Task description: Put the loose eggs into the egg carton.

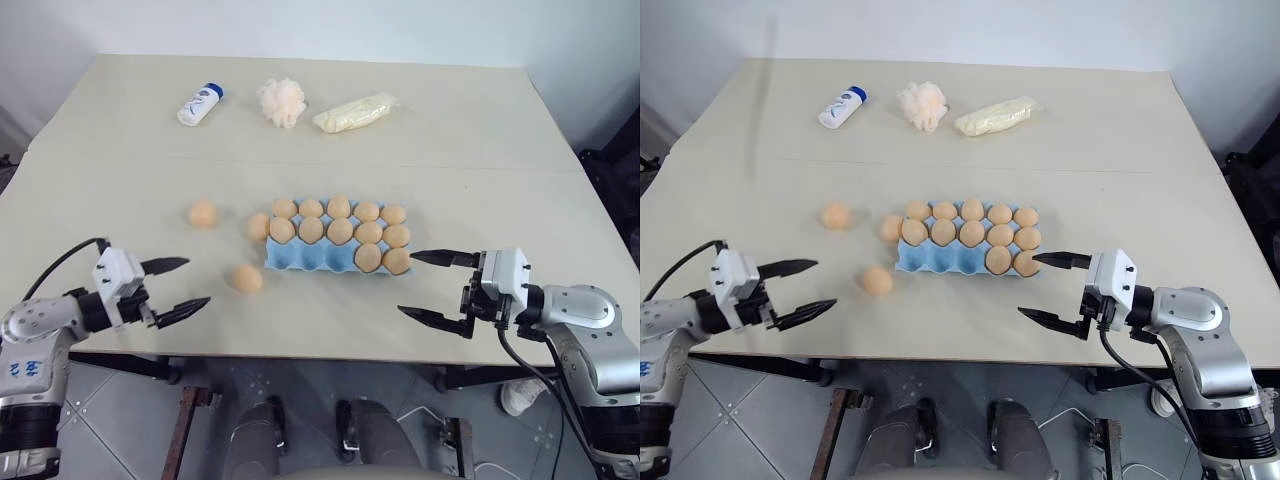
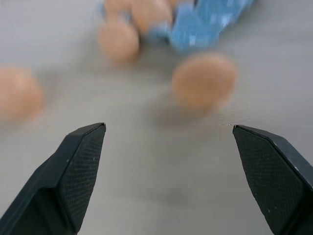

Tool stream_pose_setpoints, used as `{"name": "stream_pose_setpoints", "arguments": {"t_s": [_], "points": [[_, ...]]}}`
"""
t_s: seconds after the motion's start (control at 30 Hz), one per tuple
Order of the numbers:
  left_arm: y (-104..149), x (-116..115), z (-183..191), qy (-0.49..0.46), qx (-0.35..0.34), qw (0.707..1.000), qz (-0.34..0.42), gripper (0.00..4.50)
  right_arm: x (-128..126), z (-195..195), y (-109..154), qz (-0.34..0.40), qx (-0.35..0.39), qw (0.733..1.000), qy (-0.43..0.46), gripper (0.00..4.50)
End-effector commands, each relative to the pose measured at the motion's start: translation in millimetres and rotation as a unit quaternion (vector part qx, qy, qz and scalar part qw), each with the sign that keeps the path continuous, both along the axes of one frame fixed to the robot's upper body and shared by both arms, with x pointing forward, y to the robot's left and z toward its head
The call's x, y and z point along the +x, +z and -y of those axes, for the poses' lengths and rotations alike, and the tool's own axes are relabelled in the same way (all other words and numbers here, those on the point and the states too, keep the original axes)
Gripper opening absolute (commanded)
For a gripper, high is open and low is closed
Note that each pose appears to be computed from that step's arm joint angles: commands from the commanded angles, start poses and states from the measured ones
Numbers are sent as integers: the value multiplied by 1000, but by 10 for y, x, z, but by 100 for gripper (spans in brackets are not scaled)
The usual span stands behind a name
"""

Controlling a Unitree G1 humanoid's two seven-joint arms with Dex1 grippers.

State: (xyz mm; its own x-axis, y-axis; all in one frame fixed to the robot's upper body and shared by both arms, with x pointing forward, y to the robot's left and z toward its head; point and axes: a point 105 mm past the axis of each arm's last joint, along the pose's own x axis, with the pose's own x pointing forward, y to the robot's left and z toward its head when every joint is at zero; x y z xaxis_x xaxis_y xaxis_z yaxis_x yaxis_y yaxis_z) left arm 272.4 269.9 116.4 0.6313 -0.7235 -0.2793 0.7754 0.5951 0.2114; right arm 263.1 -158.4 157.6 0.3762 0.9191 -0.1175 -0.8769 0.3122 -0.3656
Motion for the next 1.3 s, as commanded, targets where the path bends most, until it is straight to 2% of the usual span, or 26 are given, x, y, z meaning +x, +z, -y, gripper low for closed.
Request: {"name": "stream_pose_setpoints", "arguments": {"t_s": [0.03, 0.13, 0.27, 0.37, 0.43, 0.57, 0.8, 0.9, 1.03, 1.07, 1.1, 1.3], "points": [[75, -72, -158, 18, 6, 1000, 9, 444, 41, 57, 96, 32, 11, 999, -3, 449], [71, -103, -167, 24, 8, 1000, 14, 444, 55, 54, 49, 31, 9, 999, -1, 449], [128, -69, 30, 5, -13, 999, 32, 444, 46, 30, 3, 24, 10, 1000, 2, 449], [150, -16, 358, -27, -31, 998, 41, 444, 56, 27, 1, 30, 4, 1000, -2, 449], [154, -8, 452, -35, -36, 998, 41, 444, 61, 27, -1, 32, 2, 999, -4, 449], [0, 125, 786, -66, -50, 996, 25, 444, 66, 2, 42, 46, -12, 999, -4, 449], [-166, 356, 960, -57, -43, 997, 29, 444, 32, -43, 78, 44, -6, 999, -6, 449], [-193, 382, 986, -55, -45, 997, 34, 383, 5, -42, 57, 40, -4, 999, -11, 450], [-176, 400, 956, -43, -56, 997, 40, 255, 4, -24, 27, 36, -1, 999, -23, 450], [-167, 391, 950, -43, -59, 997, 41, 235, 3, -23, 18, 36, 0, 999, -24, 450], [-145, 372, 940, -45, -61, 996, 43, 222, 1, -22, 9, 34, 1, 999, -26, 450], [200, 211, 860, -73, -86, 990, 79, 222, -22, 13, -51, 24, 1, 999, -36, 450]]}}
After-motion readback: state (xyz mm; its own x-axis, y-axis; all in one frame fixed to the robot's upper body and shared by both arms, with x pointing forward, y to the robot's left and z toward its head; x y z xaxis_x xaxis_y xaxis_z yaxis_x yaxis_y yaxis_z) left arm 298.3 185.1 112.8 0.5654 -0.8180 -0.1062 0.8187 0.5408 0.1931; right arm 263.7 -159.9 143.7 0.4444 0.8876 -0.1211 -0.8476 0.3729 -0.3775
